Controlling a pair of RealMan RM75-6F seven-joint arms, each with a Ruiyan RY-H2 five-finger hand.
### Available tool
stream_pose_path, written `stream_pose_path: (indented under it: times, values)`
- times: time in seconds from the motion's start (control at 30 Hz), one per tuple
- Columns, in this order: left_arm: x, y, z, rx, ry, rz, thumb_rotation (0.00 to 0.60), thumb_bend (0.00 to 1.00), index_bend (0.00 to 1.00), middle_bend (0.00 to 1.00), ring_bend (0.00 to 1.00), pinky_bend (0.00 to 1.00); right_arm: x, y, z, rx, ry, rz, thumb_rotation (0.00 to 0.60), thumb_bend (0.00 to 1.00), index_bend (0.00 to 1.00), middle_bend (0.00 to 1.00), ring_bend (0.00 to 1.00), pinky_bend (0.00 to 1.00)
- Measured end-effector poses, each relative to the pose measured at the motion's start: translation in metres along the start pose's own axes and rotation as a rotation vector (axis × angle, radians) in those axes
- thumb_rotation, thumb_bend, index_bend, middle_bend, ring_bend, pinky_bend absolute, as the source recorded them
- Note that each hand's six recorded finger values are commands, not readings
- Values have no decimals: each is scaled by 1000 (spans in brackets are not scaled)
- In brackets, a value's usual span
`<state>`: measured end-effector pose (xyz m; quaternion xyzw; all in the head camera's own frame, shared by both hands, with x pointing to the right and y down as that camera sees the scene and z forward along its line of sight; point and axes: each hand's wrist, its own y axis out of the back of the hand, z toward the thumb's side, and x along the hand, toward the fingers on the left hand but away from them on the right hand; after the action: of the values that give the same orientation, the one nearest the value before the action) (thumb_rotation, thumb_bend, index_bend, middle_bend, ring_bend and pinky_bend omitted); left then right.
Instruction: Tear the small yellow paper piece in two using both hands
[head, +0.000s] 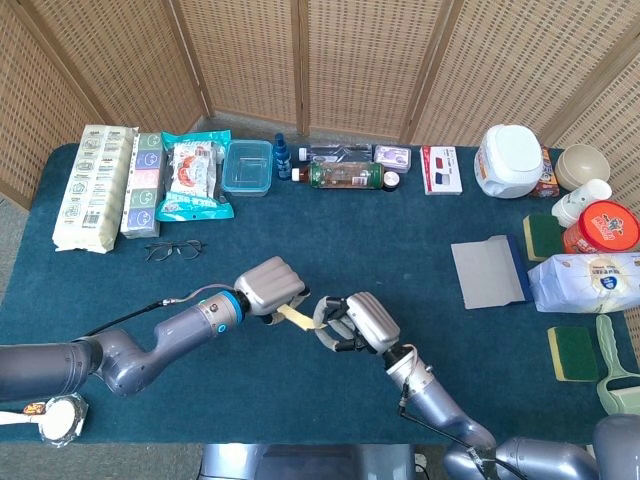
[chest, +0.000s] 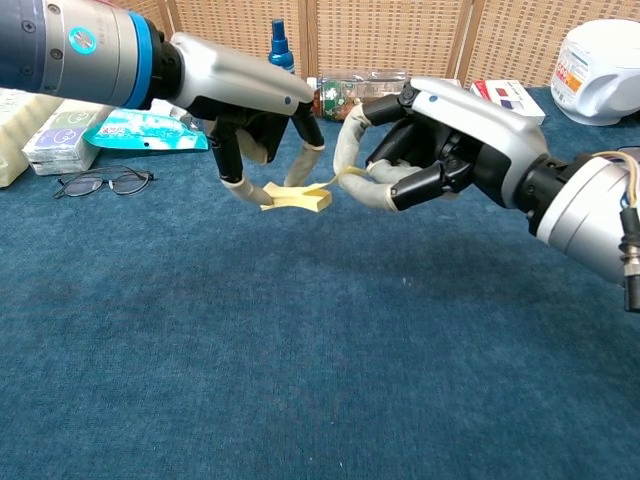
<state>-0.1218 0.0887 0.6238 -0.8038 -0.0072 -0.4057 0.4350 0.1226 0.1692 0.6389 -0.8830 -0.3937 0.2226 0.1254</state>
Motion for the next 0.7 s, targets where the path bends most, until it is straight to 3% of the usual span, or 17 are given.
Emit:
stream_pose_path:
  times: [0.7]
  values:
    - [-9, -18, -21, -27, 45, -25, 600, 403, 638, 1000, 1000, 960, 4, 10, -7, 15, -20, -15, 600, 471, 695, 1000, 1000, 978]
